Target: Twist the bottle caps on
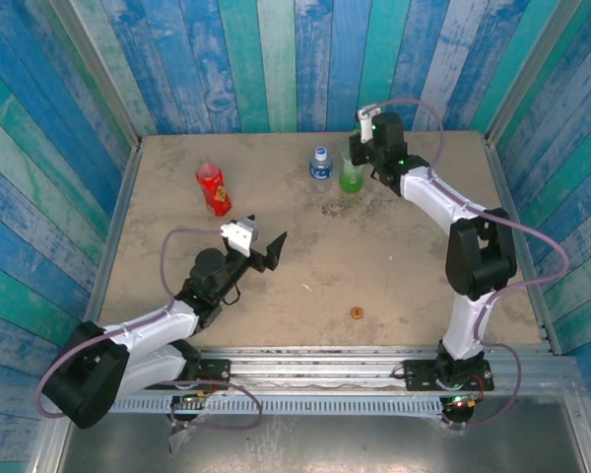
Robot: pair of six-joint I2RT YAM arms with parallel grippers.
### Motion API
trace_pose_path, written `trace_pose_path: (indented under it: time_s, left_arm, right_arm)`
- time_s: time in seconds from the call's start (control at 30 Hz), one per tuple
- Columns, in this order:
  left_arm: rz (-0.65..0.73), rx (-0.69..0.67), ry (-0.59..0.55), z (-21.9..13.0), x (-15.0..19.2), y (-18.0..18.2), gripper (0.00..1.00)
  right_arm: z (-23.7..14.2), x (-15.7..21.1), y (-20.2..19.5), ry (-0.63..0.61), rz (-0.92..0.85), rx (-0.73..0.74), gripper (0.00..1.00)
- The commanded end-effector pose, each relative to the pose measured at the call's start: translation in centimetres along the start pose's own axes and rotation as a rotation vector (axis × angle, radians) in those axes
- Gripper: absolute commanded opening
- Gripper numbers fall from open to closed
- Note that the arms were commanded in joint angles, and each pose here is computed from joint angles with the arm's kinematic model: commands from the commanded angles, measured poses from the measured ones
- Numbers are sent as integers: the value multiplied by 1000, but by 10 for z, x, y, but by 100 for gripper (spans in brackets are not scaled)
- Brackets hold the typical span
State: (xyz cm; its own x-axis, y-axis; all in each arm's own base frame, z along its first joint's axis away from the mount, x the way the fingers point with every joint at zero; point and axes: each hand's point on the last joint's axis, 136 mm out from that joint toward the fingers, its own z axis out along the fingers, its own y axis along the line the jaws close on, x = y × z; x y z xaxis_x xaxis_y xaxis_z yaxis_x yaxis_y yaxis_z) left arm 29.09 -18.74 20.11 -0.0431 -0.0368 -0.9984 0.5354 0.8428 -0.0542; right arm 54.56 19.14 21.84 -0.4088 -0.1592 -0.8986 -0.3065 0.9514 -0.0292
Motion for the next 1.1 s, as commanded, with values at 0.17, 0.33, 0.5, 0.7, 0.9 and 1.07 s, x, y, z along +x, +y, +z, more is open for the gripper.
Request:
trace_pose_path:
  time_s: [0.17, 0.33, 0.5, 0.7, 0.9, 1.07]
  left_arm:
    - [-4, -127, -19, -5, -21, 36, 94]
    - [9, -215, -17, -6, -32, 64, 94]
    - [-7, -327, -11, -4, -39, 104, 94]
    - [-44, -426, 19, 11, -46, 148, 94]
    - [-109, -486, 76, 30, -39, 190, 94]
    - [-121, -490, 105, 48, -34, 205, 94]
  right_arm:
    - [-6, -16, -3, -14, -39, 11, 58]
    - [-29, -31, 1, -48, -58, -18, 70]
    - [-58, -34, 11, -70, -75, -59, 79]
    - [-98, -15, 48, -72, -135, -150, 83]
    - [-132, 9, 86, -64, -160, -246, 84]
    - [-146, 22, 102, -52, -176, -280, 84]
